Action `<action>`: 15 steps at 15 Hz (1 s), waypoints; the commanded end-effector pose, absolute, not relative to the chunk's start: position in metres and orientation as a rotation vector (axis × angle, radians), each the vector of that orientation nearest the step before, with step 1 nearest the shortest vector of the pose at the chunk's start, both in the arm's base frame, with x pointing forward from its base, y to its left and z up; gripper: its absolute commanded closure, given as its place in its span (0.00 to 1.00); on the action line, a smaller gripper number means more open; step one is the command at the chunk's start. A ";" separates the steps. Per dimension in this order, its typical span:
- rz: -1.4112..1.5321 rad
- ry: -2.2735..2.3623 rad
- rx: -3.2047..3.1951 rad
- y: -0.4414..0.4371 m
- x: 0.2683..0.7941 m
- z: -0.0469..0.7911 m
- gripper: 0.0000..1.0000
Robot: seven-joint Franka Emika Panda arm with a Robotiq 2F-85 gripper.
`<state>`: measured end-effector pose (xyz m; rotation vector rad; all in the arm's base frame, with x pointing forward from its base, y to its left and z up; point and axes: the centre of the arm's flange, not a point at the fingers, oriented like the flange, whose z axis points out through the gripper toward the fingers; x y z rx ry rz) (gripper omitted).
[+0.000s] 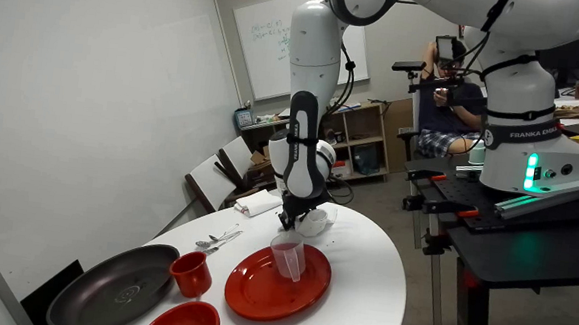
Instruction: Use the towel to wipe the table
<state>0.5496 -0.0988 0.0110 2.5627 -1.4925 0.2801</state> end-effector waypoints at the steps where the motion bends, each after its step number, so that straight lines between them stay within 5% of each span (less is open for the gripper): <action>1: 0.202 -1.543 2.558 -0.096 0.544 0.005 1.00; 15: -0.278 -1.660 2.541 -0.080 0.520 0.005 1.00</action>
